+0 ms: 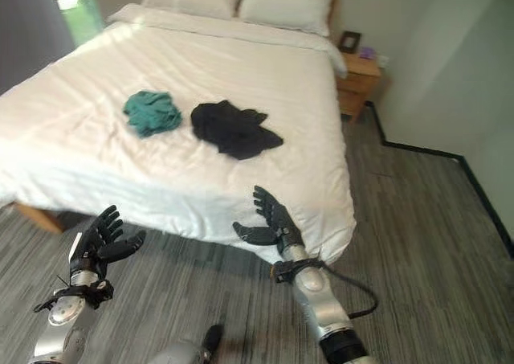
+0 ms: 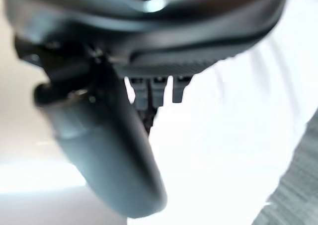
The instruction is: Pick up bed clothes into laundry basket.
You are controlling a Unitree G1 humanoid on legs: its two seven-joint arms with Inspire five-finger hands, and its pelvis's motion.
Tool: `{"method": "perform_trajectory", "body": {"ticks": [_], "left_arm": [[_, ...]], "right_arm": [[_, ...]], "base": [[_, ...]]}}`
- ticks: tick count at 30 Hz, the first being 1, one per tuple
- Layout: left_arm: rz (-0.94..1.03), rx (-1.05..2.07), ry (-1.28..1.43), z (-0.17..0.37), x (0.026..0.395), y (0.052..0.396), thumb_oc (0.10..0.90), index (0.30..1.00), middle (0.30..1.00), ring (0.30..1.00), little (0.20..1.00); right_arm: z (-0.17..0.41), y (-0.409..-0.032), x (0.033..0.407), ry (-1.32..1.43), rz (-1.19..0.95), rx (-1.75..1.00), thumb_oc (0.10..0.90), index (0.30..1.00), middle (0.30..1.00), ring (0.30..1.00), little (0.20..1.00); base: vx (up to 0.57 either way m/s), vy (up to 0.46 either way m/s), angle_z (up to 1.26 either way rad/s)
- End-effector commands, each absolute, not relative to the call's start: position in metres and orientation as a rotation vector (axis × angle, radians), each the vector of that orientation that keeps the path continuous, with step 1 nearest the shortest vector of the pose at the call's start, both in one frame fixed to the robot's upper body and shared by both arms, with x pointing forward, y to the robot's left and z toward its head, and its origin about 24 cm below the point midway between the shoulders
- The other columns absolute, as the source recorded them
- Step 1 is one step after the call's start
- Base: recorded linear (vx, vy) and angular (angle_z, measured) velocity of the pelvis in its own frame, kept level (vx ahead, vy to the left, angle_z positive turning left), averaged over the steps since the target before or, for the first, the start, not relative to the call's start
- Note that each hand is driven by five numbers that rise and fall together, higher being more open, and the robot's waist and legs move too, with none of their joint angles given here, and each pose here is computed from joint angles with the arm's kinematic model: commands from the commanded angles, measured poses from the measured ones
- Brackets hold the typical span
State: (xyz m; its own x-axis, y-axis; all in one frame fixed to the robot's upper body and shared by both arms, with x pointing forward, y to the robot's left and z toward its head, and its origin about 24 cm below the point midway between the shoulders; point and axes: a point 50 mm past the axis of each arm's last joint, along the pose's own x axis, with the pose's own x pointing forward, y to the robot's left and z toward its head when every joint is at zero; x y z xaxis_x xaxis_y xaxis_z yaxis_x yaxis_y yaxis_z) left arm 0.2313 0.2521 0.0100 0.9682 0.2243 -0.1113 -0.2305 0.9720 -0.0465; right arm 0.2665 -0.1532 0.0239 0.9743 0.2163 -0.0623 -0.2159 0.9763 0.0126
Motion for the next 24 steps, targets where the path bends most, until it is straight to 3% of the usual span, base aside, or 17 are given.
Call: {"method": "perform_trajectory", "body": {"ticks": [1,7,11,14,24], "left_arm": [[0.137,0.004,-0.181,0.067,0.238,0.258,0.800,0.900,0.900,0.900,0.900],[0.030,0.037,-0.194,0.074,0.250,0.242,0.800,0.900,0.900,0.900,0.900],[-0.043,-0.073,-0.146,0.059,0.239,0.227,0.800,0.900,0.900,0.900,0.900],[-0.089,-0.073,-0.091,0.051,0.233,0.225,0.800,0.900,0.900,0.900,0.900],[-0.175,-0.114,-0.005,0.038,0.224,0.214,0.800,0.900,0.900,0.900,0.900]], "right_arm": [[0.099,-0.176,0.292,-0.277,0.187,-0.085,0.800,0.900,0.900,0.900,0.900],[0.159,-0.218,0.312,-0.415,0.087,-0.313,0.800,0.900,0.900,0.900,0.900],[0.203,-0.282,0.346,-0.322,-0.105,-0.629,0.800,0.900,0.900,0.900,0.900],[0.230,-0.289,0.365,-0.272,-0.144,-0.749,0.800,0.900,0.900,0.900,0.900],[0.221,-0.283,0.393,-0.067,-0.146,-1.016,0.800,0.900,0.900,0.900,0.900]], "base": [[0.44,-0.064,0.48],[0.27,-0.119,0.67],[0.19,-0.116,0.30],[0.08,-0.062,0.12],[0.05,-0.008,0.05]]}}
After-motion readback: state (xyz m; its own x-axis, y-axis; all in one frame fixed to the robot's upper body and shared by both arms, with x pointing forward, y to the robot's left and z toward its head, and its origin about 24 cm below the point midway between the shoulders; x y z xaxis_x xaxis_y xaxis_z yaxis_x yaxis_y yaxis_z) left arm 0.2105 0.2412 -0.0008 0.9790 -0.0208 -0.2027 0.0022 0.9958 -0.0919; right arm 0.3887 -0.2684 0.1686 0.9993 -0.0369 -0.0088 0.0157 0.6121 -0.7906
